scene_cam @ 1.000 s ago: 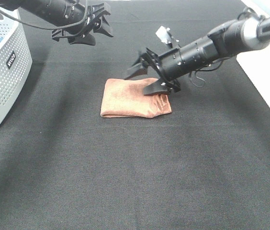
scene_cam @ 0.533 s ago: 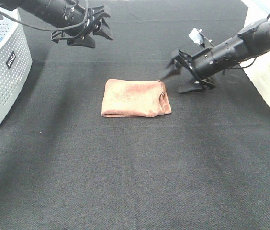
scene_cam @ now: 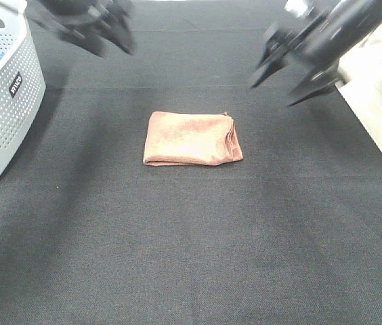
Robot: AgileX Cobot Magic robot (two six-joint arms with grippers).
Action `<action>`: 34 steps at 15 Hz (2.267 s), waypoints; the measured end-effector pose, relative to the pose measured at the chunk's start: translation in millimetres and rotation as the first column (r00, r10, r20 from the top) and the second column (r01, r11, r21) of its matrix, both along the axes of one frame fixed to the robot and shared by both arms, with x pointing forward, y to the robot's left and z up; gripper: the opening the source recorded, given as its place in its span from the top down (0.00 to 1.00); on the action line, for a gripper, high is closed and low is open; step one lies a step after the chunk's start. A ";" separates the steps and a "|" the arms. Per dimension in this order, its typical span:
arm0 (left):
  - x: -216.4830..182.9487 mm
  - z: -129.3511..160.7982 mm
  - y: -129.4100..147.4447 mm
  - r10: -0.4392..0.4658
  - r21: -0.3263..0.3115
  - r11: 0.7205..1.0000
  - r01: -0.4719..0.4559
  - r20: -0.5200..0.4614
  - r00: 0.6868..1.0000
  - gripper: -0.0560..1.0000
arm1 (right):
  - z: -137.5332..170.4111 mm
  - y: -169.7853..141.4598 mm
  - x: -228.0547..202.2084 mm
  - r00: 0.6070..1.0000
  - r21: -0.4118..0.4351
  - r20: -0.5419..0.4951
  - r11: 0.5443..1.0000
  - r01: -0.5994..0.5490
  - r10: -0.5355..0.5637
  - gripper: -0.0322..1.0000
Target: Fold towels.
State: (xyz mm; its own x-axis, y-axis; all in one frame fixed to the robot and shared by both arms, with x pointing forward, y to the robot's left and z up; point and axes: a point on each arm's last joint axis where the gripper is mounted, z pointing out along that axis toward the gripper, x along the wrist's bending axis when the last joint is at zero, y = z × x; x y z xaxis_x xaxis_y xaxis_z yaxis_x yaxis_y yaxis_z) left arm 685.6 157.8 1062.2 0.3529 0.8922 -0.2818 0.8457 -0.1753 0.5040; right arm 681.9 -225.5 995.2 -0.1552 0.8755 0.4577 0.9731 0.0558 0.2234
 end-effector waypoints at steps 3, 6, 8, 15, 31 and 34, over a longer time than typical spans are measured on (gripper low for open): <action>-27.8 38.7 15.6 0.042 0.105 0.994 -0.038 -0.030 0.999 0.39 | 41.2 -3.2 -18.1 0.999 -0.030 0.035 0.999 -0.029 0.031 0.21; -60.1 83.5 32.0 0.109 0.160 0.981 -0.114 0.039 0.993 0.39 | 87.8 -7.9 -53.7 0.995 -0.051 0.104 0.999 0.005 0.000 0.21; -92.3 96.3 44.3 0.134 0.188 0.972 -0.142 0.052 0.990 0.39 | 101.2 -14.5 -82.3 0.994 -0.103 0.113 0.994 0.021 -0.010 0.21; -233.6 50.7 83.0 0.176 0.233 0.959 -0.163 -0.035 0.984 0.39 | 116.1 -37.9 -220.8 0.971 -0.222 0.231 0.967 0.122 -0.069 0.21; -428.9 -11.6 132.6 0.092 0.079 0.987 -0.137 0.416 0.905 0.39 | 53.3 -58.9 -399.8 0.835 -0.226 0.544 0.946 0.233 -0.075 0.21; -428.4 -11.3 130.7 0.067 0.078 0.991 -0.111 0.429 0.901 0.39 | 52.7 -58.9 -400.1 0.835 -0.230 0.546 0.946 0.228 -0.069 0.21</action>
